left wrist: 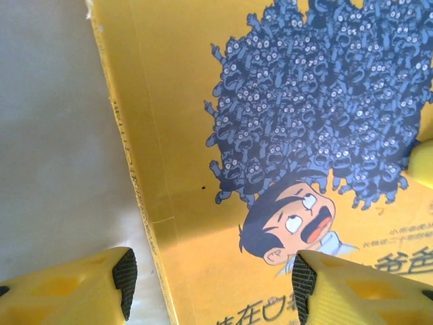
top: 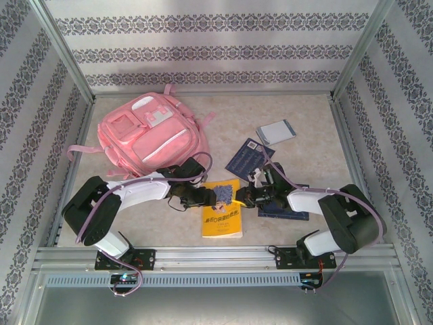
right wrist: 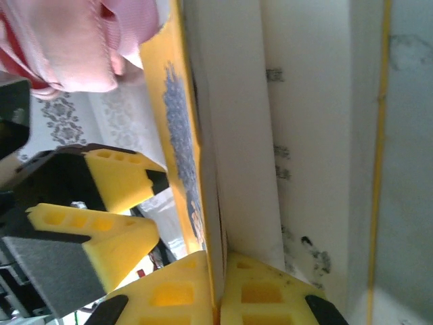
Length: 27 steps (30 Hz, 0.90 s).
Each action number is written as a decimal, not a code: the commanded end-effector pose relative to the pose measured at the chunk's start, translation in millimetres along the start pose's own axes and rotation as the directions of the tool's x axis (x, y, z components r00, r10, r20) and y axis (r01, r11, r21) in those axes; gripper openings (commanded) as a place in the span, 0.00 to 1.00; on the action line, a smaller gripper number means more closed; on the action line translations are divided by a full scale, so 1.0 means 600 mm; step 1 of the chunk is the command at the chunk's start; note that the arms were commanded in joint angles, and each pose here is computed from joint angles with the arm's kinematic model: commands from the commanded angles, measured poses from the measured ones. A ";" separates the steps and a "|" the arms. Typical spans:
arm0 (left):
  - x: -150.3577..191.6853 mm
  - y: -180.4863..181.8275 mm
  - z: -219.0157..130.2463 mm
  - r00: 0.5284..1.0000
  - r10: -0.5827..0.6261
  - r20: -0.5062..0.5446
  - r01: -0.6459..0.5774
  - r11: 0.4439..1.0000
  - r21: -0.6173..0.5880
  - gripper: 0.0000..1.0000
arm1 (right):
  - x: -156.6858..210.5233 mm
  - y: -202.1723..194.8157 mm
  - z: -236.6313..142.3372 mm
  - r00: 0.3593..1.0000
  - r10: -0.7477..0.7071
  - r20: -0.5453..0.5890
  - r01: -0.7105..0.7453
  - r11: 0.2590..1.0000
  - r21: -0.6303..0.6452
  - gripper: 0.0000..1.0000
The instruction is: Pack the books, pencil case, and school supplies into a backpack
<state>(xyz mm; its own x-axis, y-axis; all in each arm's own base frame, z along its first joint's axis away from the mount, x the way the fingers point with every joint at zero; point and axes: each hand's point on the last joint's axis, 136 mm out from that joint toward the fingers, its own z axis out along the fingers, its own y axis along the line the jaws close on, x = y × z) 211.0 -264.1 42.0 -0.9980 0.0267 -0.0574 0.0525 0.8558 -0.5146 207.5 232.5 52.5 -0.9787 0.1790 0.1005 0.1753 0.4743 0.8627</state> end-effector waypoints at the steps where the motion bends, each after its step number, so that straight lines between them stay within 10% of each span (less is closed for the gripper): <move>1: -0.013 -0.003 -0.006 0.998 -0.052 0.035 0.050 0.997 0.061 0.64 | -0.017 0.045 -0.026 0.998 -0.033 0.053 0.038 0.994 -0.098 0.00; 13: -0.045 -0.066 -0.014 0.992 -0.109 0.065 0.081 0.938 0.336 0.69 | -0.025 0.093 -0.077 0.993 -0.039 0.112 0.061 0.979 -0.192 0.00; 27: -0.056 -0.041 -0.005 0.982 -0.166 0.088 0.134 0.948 0.290 0.71 | -0.030 0.061 -0.101 0.980 -0.084 0.178 0.087 0.996 -0.010 0.00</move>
<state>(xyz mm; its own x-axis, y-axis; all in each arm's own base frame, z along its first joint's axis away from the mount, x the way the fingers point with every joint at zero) 231.5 -288.7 56.6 -0.9926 -0.1184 -0.0272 -0.0594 0.6685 -0.7413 223.3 196.1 102.5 -0.9488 0.3158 -0.0005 0.1422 0.4285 0.8923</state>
